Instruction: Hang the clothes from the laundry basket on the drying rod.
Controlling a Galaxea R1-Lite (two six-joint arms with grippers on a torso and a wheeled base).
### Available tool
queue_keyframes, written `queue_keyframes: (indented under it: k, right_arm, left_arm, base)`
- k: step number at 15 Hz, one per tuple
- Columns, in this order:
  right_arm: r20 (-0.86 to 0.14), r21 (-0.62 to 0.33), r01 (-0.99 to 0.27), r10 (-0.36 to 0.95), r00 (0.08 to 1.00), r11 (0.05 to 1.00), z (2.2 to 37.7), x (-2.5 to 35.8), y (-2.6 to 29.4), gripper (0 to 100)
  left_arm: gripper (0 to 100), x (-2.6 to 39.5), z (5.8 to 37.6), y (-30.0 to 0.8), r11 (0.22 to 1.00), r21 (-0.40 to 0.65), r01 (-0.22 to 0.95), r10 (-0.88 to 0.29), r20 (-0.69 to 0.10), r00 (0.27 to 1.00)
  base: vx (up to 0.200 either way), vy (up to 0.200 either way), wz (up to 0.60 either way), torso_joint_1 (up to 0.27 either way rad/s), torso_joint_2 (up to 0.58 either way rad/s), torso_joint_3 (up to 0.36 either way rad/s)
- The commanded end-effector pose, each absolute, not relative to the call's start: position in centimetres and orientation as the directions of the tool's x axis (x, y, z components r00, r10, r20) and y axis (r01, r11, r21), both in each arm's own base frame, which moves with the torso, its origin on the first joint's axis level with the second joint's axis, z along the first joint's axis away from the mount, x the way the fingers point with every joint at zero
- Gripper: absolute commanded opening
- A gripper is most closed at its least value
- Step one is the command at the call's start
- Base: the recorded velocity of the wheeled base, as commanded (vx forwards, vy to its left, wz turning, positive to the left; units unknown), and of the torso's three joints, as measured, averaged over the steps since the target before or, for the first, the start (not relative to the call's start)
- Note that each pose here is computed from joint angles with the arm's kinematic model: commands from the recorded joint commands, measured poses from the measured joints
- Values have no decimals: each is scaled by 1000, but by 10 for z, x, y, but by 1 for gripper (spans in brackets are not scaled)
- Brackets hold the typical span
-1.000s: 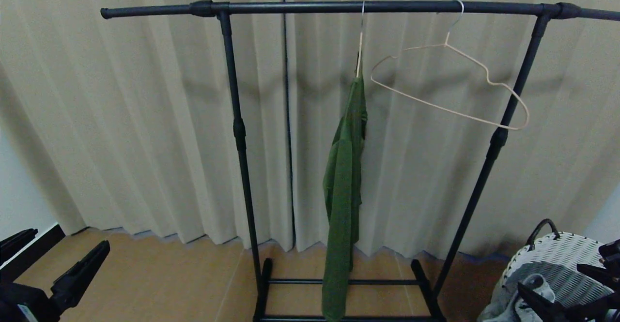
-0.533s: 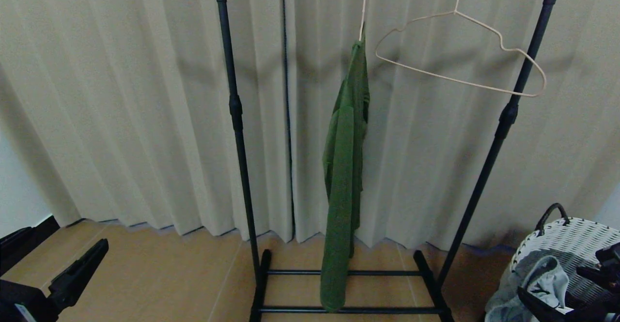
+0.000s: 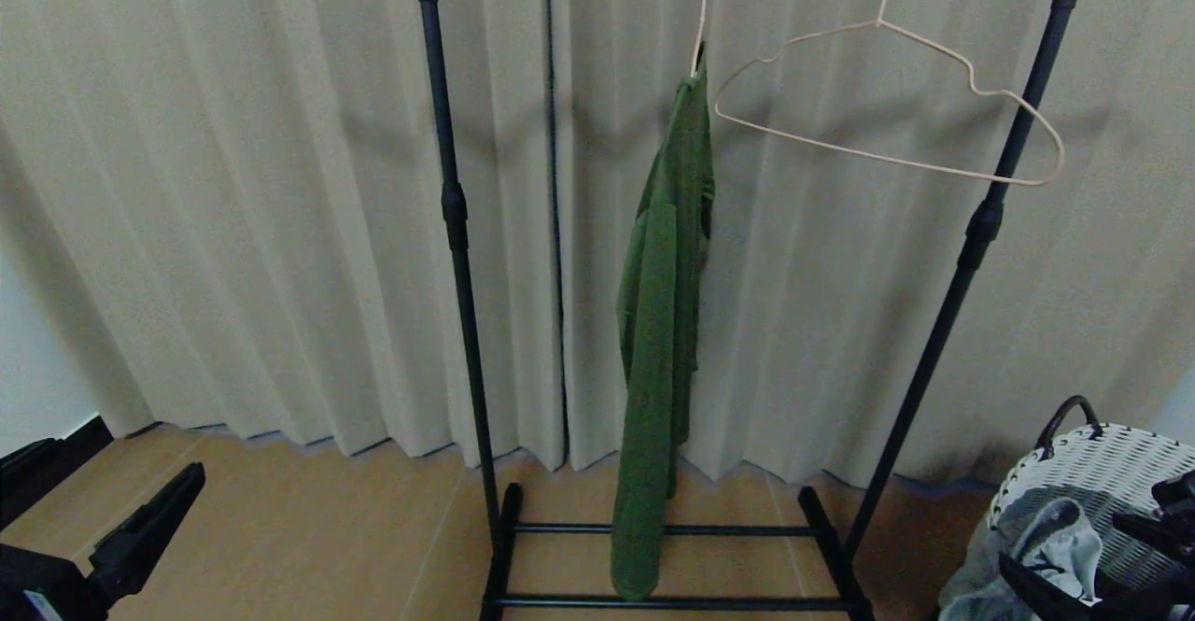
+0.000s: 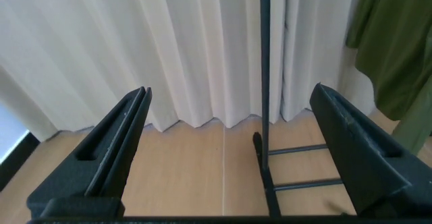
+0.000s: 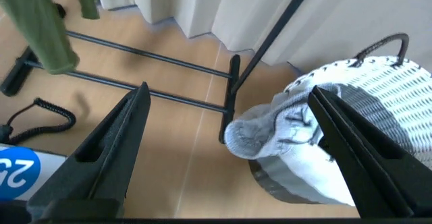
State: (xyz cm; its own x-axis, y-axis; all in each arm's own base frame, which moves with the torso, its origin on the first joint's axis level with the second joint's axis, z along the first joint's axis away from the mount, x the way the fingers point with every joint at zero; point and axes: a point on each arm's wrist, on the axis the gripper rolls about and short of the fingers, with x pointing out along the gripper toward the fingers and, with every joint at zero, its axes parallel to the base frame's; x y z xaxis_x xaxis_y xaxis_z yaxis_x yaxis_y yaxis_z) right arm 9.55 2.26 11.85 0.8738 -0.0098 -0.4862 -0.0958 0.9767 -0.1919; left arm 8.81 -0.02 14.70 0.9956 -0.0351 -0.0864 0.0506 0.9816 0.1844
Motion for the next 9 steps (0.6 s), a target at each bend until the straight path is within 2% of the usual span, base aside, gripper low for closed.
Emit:
queue_keyframes:
  k: [1, 9]
  right_arm:
    - [-488, -193, -96, -11, 873, 976, 118, 96, 23, 100]
    - [-491, -194, -97, -11, 871, 976, 118, 95, 23, 100]
  left_arm:
    - [100, 87, 147, 0, 981, 185, 50, -35, -83, 996]
    - [100, 87, 145, 0, 981, 186, 54, -38, -89, 995]
  base:
    - [0, -200, 0, 12, 12, 2]
    - [0, -200, 0, 2, 3, 1]
